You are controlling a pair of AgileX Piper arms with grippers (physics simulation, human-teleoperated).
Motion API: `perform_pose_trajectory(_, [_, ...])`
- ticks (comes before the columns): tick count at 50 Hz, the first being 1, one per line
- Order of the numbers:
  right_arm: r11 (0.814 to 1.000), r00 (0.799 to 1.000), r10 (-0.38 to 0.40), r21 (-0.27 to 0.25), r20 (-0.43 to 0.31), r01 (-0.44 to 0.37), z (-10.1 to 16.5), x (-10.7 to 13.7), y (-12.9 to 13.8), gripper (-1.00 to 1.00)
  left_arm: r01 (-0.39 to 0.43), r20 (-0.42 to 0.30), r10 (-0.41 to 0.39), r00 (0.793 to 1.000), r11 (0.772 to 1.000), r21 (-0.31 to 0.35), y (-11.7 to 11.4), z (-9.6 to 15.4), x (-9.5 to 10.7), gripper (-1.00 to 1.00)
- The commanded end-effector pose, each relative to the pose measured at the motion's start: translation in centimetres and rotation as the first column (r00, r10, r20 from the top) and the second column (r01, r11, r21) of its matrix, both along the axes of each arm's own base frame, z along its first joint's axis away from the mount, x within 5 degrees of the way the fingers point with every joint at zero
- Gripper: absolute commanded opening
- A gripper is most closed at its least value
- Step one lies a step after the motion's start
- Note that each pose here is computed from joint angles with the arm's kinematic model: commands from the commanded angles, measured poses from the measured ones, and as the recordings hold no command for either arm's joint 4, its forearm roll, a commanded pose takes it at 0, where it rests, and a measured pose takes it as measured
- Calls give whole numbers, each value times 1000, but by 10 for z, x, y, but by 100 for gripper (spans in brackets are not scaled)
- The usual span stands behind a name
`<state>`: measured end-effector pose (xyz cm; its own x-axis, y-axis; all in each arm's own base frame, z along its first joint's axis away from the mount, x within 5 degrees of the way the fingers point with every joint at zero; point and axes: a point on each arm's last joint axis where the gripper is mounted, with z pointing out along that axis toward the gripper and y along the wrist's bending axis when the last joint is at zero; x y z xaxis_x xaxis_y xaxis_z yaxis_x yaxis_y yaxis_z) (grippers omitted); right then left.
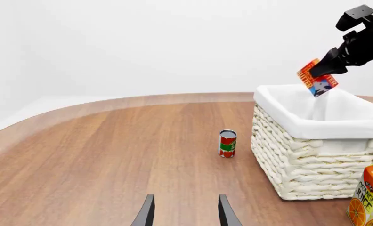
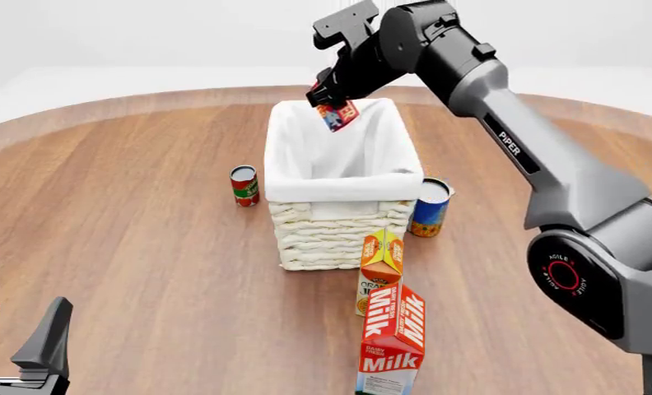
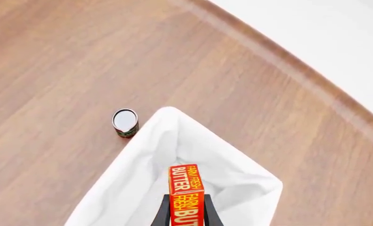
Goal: Pick up the butter and put it in the basket.
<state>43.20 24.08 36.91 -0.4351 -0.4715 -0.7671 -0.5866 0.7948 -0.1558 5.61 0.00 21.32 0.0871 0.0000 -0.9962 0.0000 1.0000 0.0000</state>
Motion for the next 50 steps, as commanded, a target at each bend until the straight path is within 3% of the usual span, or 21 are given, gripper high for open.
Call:
perform_pose_trajectory(1, [1000, 1000, -14, 18, 16, 13, 3, 2, -2, -100, 0, 0, 0, 1000, 1000, 0, 0, 0, 0, 100])
perform_pose_trajectory(50, [999, 999, -32, 3, -9, 32, -18, 18, -4, -100, 0, 0, 0, 1000, 1000, 0, 0, 0, 0, 100])
